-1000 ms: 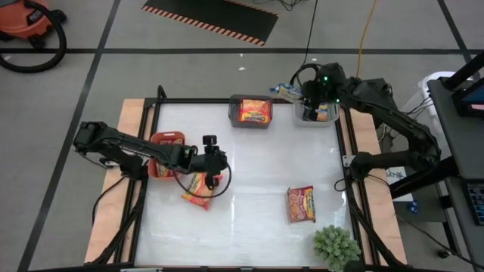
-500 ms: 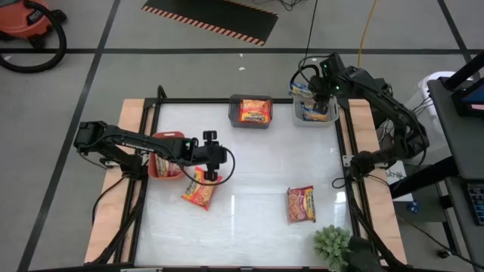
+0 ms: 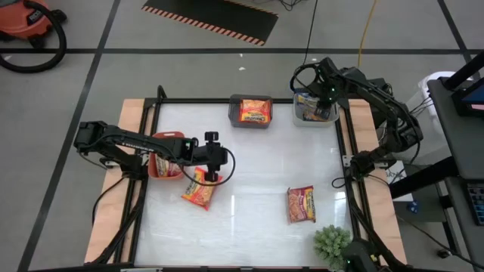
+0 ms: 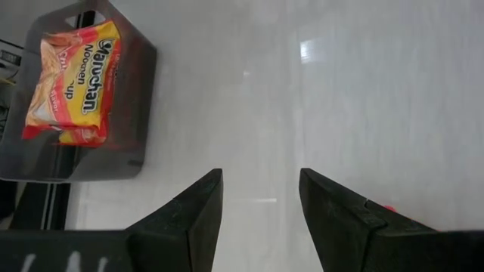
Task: Sort Maruchan noodles
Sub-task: Put the blue noodle pack into the gray bin
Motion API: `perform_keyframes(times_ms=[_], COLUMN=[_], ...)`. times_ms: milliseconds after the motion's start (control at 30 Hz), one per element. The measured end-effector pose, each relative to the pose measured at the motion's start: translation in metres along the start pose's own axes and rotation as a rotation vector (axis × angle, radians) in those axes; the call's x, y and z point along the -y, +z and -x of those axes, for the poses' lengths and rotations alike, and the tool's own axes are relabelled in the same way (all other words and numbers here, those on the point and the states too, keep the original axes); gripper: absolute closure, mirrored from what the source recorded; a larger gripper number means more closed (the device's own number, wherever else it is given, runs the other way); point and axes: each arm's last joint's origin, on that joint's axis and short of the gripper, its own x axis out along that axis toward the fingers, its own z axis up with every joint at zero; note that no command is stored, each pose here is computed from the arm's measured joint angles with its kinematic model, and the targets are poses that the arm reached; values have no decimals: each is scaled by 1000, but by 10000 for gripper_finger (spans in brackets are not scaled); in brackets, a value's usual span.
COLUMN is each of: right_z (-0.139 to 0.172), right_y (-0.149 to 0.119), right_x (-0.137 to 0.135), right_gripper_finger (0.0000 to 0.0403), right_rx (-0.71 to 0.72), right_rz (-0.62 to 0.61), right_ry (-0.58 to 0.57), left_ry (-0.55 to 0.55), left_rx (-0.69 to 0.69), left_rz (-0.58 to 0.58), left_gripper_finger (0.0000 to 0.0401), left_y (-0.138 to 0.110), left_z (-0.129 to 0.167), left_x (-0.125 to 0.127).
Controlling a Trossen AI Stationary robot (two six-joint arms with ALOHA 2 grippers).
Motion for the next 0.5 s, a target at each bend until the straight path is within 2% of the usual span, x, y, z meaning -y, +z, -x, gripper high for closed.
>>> perform_keyframes(times_ms=[267, 500], right_z=[-2, -19], right_y=[-4, -11], right_x=[-4, -9], right_gripper_finger=[289, 288], right_rx=[-36, -77], right_rz=[20, 22], right_ry=[29, 24], left_ry=[-1, -51], left_rx=[-3, -10], left_rz=[5, 2], left_gripper_finger=[219, 219], left_y=[0, -5], left_z=[0, -3], left_x=[0, 4])
